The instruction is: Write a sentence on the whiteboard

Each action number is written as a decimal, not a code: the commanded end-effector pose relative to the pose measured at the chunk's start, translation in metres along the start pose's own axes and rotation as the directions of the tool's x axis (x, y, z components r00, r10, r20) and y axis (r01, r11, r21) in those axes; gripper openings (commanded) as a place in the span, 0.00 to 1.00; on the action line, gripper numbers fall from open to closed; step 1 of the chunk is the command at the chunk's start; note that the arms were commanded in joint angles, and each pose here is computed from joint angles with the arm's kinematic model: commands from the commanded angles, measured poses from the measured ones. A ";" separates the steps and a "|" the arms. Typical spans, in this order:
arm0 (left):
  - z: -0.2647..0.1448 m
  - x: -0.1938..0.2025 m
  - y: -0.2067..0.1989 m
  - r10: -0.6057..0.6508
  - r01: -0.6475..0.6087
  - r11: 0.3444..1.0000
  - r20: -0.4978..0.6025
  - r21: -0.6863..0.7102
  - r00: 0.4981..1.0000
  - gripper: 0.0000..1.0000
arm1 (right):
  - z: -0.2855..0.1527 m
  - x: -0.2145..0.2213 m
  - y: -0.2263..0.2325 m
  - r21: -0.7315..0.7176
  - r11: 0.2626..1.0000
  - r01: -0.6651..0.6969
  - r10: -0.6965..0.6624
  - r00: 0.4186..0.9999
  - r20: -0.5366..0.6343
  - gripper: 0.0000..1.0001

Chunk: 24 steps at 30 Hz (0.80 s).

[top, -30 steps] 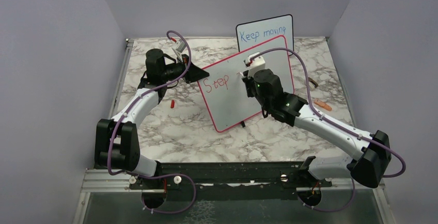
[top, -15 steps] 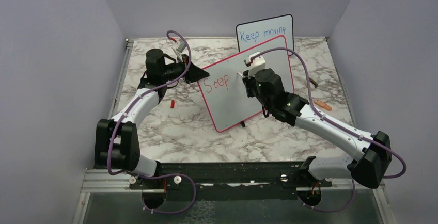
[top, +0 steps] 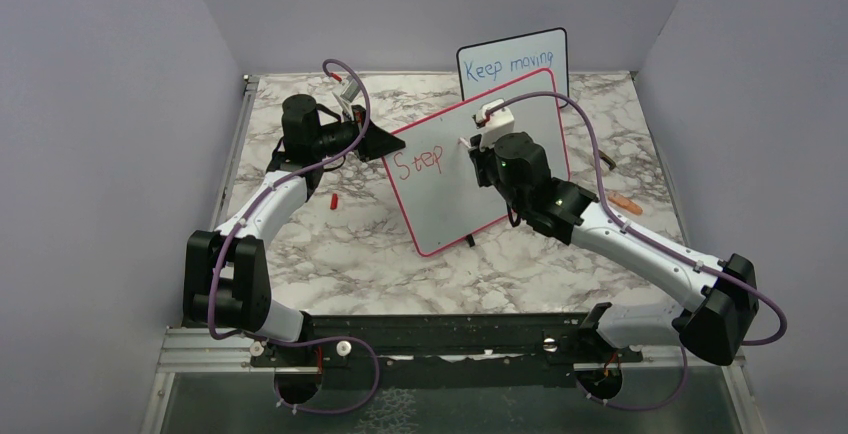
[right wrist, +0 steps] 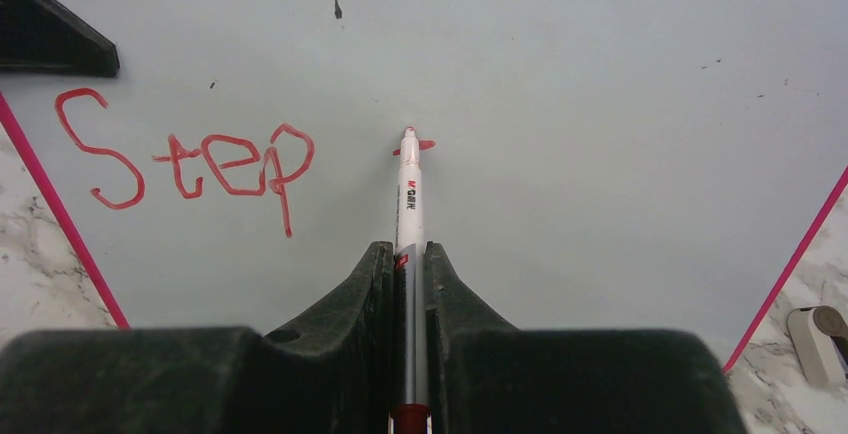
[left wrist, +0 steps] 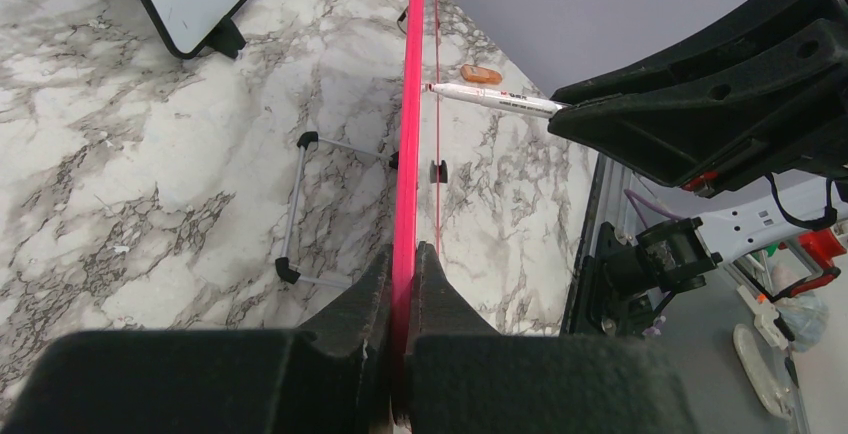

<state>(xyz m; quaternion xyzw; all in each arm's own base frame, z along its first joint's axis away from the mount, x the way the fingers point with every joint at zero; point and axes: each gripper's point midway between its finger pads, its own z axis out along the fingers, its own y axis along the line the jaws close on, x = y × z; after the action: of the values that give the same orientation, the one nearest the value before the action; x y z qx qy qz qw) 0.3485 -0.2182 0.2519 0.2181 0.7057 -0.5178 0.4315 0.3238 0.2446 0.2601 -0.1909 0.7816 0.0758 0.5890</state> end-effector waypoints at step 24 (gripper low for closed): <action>0.004 0.028 0.004 -0.041 0.041 0.999 -0.079 0.006 0.996 0.00 | -0.009 0.025 0.000 -0.026 1.000 -0.008 0.006 0.996 -0.084 0.00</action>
<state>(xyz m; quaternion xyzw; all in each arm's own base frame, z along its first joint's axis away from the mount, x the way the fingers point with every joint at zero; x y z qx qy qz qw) 0.3486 -0.2182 0.2517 0.2181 0.7059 -0.5178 0.4313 0.3170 0.2430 0.2490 -0.1947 0.7947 0.0797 0.5693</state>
